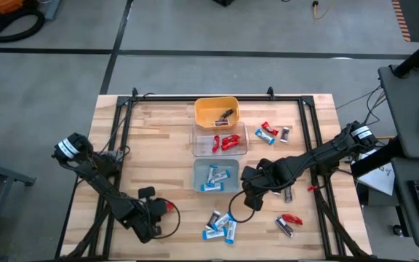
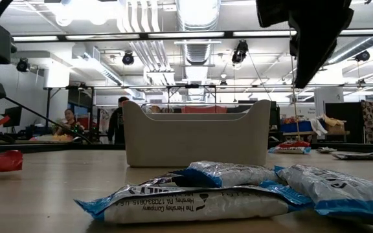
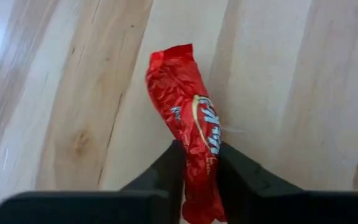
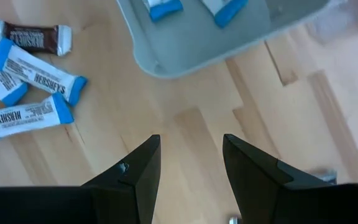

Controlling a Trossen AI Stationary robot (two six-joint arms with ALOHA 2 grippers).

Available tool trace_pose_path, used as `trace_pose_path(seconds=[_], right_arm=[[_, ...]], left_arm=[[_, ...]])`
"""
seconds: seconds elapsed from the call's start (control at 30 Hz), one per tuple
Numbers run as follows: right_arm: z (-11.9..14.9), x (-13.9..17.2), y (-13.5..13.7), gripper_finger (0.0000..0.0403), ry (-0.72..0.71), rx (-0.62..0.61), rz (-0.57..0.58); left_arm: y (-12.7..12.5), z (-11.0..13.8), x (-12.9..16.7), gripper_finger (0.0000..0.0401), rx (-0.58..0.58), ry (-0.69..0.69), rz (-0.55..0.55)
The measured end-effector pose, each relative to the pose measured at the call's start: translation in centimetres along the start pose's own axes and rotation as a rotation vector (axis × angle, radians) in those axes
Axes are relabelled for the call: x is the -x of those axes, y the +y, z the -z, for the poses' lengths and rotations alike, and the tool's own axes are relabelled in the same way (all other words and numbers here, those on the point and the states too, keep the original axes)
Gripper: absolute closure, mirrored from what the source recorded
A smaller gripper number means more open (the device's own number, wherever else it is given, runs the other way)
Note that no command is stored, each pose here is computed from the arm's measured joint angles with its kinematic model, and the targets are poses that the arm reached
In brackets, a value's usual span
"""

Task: Organize candy in baskets
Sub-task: Put the red chocolate bar into the transparent bin

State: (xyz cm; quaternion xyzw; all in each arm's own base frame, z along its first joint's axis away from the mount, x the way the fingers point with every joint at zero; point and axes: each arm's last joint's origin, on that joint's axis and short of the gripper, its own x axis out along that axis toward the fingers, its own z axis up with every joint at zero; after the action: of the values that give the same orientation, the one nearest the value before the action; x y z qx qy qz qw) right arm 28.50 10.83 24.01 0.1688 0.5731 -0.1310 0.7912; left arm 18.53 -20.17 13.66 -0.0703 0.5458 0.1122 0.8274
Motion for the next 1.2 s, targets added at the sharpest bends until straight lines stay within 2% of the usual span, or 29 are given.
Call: trace_pose_path(seconds=[0.17,0.4,0.53,0.67,0.83,0.93,1.03,1.13,1.2], right_arm=[[-0.3,0.0,0.2,0.0239,-0.038,0.053,-0.014],[-0.8,0.0,0.5,0.0239,-0.117,0.123,-0.005],[-1.4,0.1,0.9,0.0239,-0.199,0.216,-0.015],[-2.3,0.4,1.7,0.0239,-0.312,0.353,-0.06],[-3.9,1.0,2.4,0.0239,-0.523,0.52,-0.048],[-5.2,1.0,2.2,0.0239,-0.653,0.6,-0.042],[-6.7,0.8,1.1,0.0241,-0.769,0.643,-0.015],[-8.0,0.0,-0.8,0.0243,-0.847,0.633,0.03],[-8.6,-0.8,-2.2,0.0243,-0.908,0.622,-0.006]], left_arm=[[0.0,0.0,0.0,0.039,-0.017,-0.001,-0.001],[0.0,-0.6,1.2,0.0392,-0.032,-0.036,0.032],[0.0,-1.8,3.8,0.0392,-0.075,-0.156,0.082],[0.8,-3.3,7.4,0.0392,-0.13,-0.333,0.108],[2.5,-4.8,10.7,0.0392,-0.244,-0.596,0.018],[3.5,-5.9,11.9,0.0392,-0.307,-0.694,-0.045],[4.4,-7.0,12.2,0.0392,-0.362,-0.752,-0.089],[5.4,-7.8,11.6,0.0392,-0.384,-0.793,-0.136],[6.2,-8.2,10.6,0.0392,-0.374,-0.822,-0.157]])
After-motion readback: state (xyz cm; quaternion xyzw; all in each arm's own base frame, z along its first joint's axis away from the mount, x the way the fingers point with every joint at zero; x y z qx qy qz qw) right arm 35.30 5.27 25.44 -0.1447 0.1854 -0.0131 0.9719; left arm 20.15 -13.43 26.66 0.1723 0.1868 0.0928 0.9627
